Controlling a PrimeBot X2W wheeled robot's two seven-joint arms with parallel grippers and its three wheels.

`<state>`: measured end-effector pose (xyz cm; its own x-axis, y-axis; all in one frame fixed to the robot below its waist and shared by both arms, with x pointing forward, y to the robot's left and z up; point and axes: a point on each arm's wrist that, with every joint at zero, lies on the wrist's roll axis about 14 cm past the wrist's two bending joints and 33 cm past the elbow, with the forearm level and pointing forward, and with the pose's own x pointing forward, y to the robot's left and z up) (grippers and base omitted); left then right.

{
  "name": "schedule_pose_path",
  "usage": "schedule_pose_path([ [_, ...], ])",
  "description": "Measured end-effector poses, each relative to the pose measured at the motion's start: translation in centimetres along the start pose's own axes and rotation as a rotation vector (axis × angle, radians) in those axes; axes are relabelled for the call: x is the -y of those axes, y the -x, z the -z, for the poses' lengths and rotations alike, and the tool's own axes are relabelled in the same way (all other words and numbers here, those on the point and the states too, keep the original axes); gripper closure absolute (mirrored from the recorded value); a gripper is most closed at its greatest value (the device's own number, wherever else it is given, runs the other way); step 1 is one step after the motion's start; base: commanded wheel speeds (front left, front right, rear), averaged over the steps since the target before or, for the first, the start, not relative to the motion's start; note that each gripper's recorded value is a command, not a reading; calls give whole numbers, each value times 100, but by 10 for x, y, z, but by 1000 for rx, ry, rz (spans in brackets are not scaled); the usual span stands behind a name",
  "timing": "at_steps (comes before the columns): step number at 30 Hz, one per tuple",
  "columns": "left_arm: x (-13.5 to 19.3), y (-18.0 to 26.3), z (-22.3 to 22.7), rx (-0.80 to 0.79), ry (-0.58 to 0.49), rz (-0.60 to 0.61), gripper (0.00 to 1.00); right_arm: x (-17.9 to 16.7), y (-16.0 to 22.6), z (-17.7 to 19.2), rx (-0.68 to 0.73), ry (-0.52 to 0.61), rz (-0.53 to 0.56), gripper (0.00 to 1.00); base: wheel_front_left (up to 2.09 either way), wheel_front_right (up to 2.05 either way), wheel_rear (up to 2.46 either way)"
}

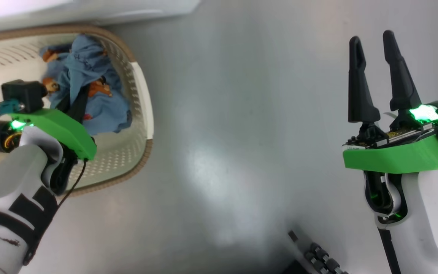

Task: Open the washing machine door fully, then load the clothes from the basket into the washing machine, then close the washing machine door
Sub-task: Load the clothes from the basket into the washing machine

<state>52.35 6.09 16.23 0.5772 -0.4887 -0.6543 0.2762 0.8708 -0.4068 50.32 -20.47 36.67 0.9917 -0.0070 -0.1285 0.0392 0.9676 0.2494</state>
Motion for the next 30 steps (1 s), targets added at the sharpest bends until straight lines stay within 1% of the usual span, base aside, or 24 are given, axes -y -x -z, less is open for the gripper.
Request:
schedule_pose_path([
  [2, 0, 9, -15, 47, 28, -12, 100, -4, 2, -4, 4, 0, -7, 0, 0, 0, 0],
  [7, -1, 39, -37, 135, 50, -44, 100, -9, 13, -10, -2, -5, -17, 0, 0, 0, 0],
  [17, 20, 110, -58, 294, 76, -78, 100, -19, 43, -30, -4, 5, -52, 0, 0, 0, 0],
  [24, 29, 166, -77, 428, 52, -118, 100, -25, 74, -43, 0, 4, -66, 0, 0, 0, 0],
  [30, 47, 211, -98, 556, 13, -122, 100, -30, 98, -58, 26, 3, -81, 0, 0, 0, 0],
])
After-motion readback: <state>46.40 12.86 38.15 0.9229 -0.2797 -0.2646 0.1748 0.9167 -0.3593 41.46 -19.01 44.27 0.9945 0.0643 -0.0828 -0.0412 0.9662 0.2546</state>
